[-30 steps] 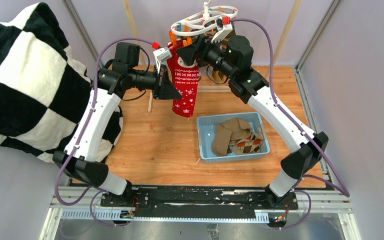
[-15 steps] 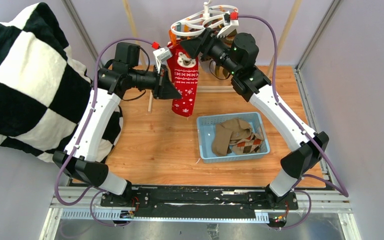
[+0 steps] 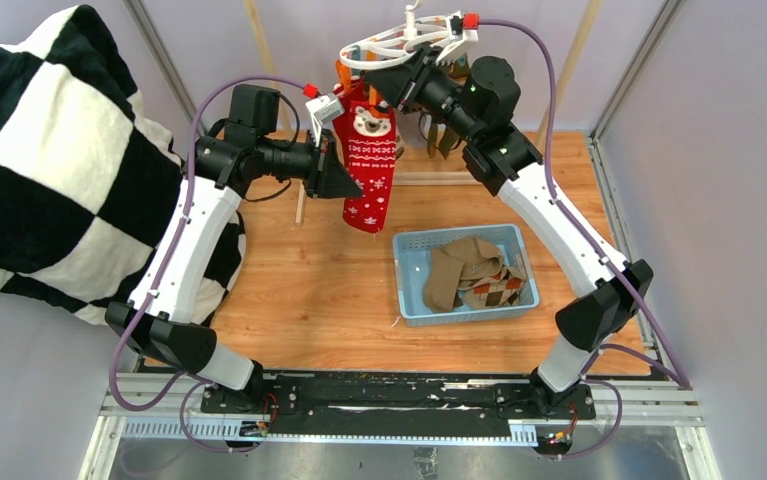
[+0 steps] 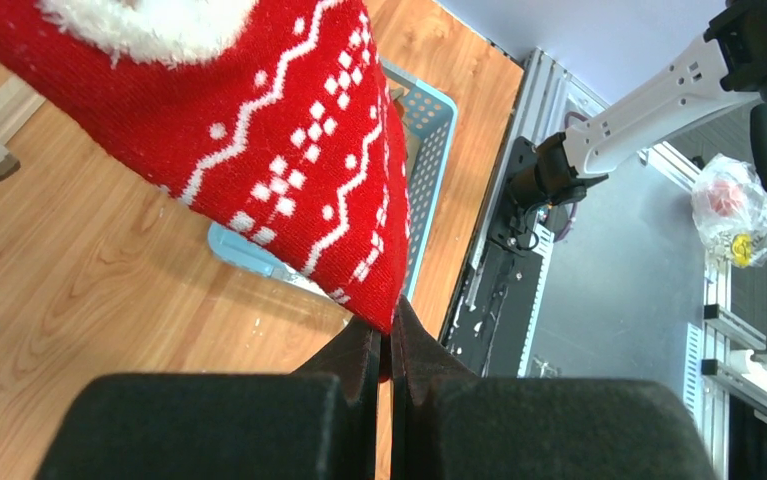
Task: Remove the socks clipped to the hanger
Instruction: Remove the sock from the hanger.
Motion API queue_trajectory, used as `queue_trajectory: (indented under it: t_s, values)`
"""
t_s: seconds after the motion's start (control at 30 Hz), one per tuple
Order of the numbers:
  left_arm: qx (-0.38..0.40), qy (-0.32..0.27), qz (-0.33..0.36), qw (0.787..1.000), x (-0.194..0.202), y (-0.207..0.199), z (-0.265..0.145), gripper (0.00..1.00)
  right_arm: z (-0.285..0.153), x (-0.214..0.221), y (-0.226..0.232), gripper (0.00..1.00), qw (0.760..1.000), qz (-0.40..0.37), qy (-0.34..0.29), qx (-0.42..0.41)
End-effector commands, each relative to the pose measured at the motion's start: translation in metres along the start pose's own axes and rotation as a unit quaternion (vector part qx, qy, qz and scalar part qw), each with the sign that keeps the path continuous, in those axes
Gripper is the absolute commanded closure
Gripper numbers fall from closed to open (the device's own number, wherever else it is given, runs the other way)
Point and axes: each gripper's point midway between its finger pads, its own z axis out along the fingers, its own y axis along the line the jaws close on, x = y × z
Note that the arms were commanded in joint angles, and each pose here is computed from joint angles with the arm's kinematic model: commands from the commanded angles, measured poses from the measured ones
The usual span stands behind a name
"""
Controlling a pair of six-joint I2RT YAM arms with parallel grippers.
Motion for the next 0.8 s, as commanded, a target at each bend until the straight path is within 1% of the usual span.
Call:
queue_trajectory:
  t_s: [0.0,0.07,0.13,0.33,0.43,0.47,0.5,0.67,0.77]
  values:
    - [0.002,-0.008,0.016,1.000,-0.006,-0.011,-0.004,1.00,0.000,-0.018,0.007,0.84,1.000,-0.005,-0.012,-0.018]
    - [0.000,-0.006,0.015,1.000,-0.003,-0.011,-0.004,1.00,0.001,-0.018,0.006,0.89,1.000,-0.004,-0.011,-0.017]
    - [-0.002,-0.003,0.016,1.000,0.002,-0.010,-0.004,1.00,0.000,-0.019,0.005,0.91,1.000,-0.004,-0.010,-0.016]
    - [-0.004,0.011,0.014,1.000,0.024,-0.010,-0.005,1.00,-0.005,-0.019,0.000,0.92,1.000,-0.002,-0.007,-0.011]
    - [-0.007,0.018,0.013,1.000,0.036,-0.010,-0.006,1.00,-0.007,-0.016,-0.002,0.89,1.000,-0.001,0.000,-0.013]
    - [-0.009,0.020,0.014,1.000,0.039,-0.010,-0.006,1.00,-0.009,-0.015,-0.003,0.84,1.000,-0.001,0.002,-0.014]
    - [-0.012,0.020,0.017,1.000,0.041,-0.009,-0.006,1.00,-0.010,-0.013,-0.003,0.77,1.000,-0.002,0.005,-0.015]
    - [-0.014,0.015,0.041,0.999,0.039,-0.013,-0.010,1.00,-0.025,-0.001,-0.004,0.27,1.000,-0.013,0.017,-0.019]
    - [-0.018,0.014,0.058,0.998,0.039,-0.013,-0.012,1.00,-0.040,0.012,-0.002,0.07,0.999,-0.026,0.031,-0.028]
